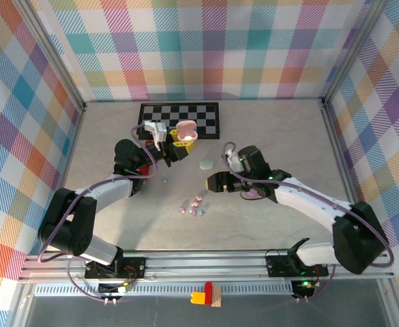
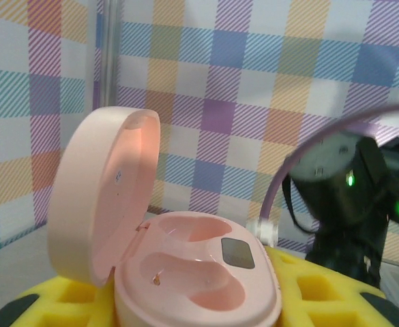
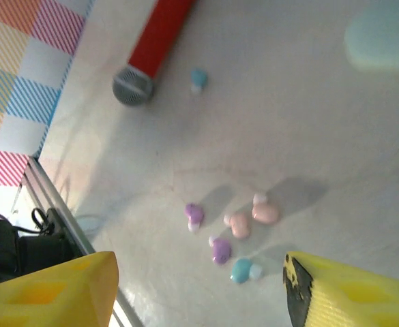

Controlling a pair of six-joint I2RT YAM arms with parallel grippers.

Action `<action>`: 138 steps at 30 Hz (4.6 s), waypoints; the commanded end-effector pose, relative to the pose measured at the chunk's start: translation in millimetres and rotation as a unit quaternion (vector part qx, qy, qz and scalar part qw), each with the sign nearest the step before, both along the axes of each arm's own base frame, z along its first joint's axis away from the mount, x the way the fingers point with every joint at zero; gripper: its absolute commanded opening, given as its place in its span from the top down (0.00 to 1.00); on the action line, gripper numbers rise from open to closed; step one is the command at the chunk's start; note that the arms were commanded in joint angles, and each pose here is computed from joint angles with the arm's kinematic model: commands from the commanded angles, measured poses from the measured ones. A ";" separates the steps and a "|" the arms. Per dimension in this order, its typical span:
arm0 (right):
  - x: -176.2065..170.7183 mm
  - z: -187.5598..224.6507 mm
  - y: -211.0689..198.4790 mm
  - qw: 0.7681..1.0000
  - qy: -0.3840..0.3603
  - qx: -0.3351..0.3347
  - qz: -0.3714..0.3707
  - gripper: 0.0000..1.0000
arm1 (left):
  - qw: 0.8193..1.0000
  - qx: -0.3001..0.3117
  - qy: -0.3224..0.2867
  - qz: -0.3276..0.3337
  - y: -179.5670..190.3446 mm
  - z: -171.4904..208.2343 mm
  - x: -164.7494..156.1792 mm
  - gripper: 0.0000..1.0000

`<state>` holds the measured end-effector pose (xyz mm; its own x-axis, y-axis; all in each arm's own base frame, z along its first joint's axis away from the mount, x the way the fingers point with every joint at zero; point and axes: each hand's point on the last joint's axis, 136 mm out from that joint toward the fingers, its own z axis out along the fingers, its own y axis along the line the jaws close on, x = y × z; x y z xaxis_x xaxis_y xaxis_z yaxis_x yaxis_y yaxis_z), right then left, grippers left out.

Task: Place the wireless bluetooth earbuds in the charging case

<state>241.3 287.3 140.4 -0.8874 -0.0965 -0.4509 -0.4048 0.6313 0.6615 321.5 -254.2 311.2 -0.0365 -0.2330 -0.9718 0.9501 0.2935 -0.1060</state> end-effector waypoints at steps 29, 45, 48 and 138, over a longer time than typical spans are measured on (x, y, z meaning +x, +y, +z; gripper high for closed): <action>2.6 -102.6 59.2 0.969 0.245 -0.002 -0.043 0.53 | 0.999 -0.011 -0.041 0.020 13.9 20.7 -0.3 0.62; 18.9 -106.5 62.1 0.972 0.226 -0.028 -0.062 0.59 | 0.999 -0.010 -0.041 0.019 15.3 20.4 -1.4 0.62; 15.3 -107.2 57.4 0.971 0.227 -0.036 -0.069 0.59 | 0.999 -0.010 -0.042 0.020 16.0 21.4 -1.8 0.62; 9.8 -127.5 -0.1 0.963 0.227 -0.129 -0.066 0.64 | 0.999 0.040 -0.023 0.027 14.6 0.2 -6.3 0.63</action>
<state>258.0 282.1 22.9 -0.9995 -0.0206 -0.0257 -0.0313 0.8362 0.5476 320.6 -241.6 301.5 -0.0304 -0.1490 -0.9884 0.9318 0.3535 -0.0819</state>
